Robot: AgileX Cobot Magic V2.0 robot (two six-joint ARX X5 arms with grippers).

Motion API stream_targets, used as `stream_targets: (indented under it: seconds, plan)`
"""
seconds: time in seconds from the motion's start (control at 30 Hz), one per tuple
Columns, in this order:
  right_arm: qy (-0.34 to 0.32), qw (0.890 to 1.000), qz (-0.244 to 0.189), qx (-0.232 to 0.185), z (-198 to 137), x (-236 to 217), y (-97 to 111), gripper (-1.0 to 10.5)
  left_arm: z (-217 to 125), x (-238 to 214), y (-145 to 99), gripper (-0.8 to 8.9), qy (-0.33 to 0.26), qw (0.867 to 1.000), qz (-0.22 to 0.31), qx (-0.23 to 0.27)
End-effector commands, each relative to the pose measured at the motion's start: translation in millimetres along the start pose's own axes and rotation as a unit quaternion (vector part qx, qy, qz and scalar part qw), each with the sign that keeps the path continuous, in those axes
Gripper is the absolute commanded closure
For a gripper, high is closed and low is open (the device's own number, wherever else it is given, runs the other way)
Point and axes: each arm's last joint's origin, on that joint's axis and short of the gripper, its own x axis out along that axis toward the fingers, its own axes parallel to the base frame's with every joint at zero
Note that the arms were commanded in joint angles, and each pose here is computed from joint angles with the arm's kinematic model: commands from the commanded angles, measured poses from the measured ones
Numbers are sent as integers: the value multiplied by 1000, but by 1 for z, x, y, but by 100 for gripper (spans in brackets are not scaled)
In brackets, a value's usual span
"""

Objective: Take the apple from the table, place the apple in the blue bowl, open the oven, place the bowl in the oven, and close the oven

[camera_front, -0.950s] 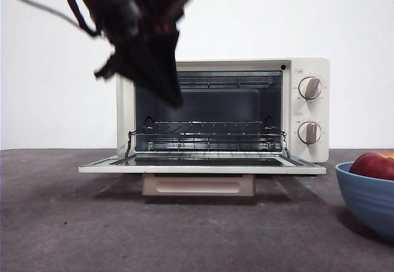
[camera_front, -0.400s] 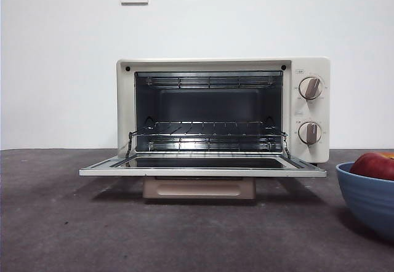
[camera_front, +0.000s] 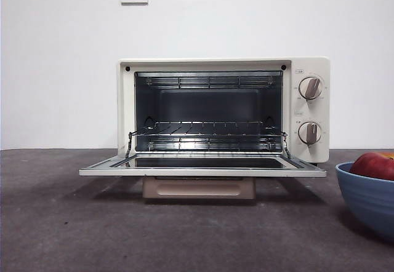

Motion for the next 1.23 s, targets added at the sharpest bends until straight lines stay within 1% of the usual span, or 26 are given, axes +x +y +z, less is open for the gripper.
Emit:
stream_targets:
  seconds: [0.03,0.17,0.27,0.43,0.57,0.67,0.7,0.9,1.1,1.17,1.23]
  plan:
    - [10,1000,0,-7,4,8,0,720,-3,-12,-5,806,-15,1000,-3,-5]
    - [15,1000,25,-11,6,12,2,877,-8,-36,-15,806,-56,998,-5,-2]
    - [20,999,25,-11,5,12,2,936,-11,-45,-19,806,-70,998,-5,-1]
    - [20,999,27,-11,5,12,2,943,-13,-47,-19,806,-68,998,-5,-5]
    - [15,998,58,-13,5,9,4,943,-14,-46,-19,806,-60,998,-5,-8]
    - [-1,996,87,-14,4,0,9,943,-14,-46,-19,806,-61,998,-5,-8]
    - [-9,995,99,-17,4,-5,13,943,-14,-46,-19,806,-61,998,-5,-8]
    - [-57,989,135,-35,12,-36,42,943,-14,-46,-19,806,-62,998,-5,-7]
    - [-111,976,183,-41,34,-52,76,943,-14,-46,-19,806,-61,998,-5,-7]
    - [-118,975,185,-39,43,-50,87,943,-14,-46,-19,806,-61,998,-5,-7]
    - [-122,976,176,-39,54,-47,96,943,-14,-46,-19,806,-61,998,-5,-7]
